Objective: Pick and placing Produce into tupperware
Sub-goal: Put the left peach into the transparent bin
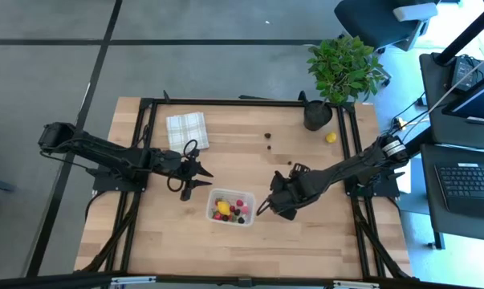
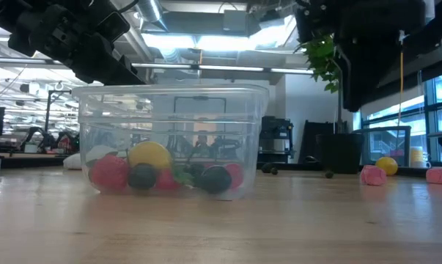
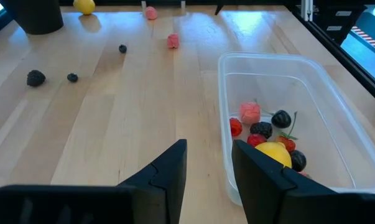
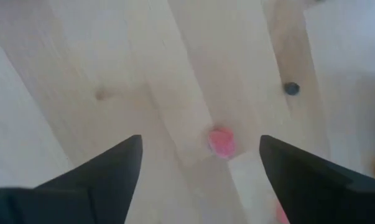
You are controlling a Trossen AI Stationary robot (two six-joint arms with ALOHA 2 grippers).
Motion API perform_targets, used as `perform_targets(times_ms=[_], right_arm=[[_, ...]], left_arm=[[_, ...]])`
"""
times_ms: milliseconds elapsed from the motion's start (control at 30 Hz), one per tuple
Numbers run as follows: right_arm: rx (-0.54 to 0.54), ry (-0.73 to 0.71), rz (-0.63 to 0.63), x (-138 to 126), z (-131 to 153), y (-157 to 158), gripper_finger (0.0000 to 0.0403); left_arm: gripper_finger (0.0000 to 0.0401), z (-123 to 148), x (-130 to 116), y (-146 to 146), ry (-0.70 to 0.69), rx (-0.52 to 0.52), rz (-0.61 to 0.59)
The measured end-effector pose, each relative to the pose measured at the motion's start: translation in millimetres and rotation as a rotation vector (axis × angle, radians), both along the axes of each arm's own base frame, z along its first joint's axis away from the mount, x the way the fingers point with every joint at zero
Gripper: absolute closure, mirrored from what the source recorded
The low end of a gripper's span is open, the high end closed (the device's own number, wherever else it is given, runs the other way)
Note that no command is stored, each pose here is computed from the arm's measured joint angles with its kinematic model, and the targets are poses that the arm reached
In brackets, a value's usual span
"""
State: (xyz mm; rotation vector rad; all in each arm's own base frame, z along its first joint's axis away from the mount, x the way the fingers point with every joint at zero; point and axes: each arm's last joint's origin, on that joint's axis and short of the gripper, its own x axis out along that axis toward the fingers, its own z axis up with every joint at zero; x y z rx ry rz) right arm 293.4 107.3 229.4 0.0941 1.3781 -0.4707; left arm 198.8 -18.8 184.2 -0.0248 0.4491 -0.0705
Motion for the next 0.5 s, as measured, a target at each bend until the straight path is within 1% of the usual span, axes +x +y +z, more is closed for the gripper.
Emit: perform_targets(times_ms=[167, 367, 500], right_arm=[[-0.016, 0.082, 0.023, -5.3, 0.0, -6.0, 0.0077], [0.043, 0.146, 0.038, -2.6, -0.3, -21.8, 0.0077], [0.043, 0.165, 0.065, 0.1, -0.3, -32.6, 0.0077]], left_arm=[[0.028, 0.0, 0.0, 0.0, 0.0, -0.001, 0.001], [0.028, 0.0, 0.0, -0.1, 0.001, -0.003, 0.001], [0.028, -0.1, 0.0, -0.1, 0.001, -0.003, 0.001]])
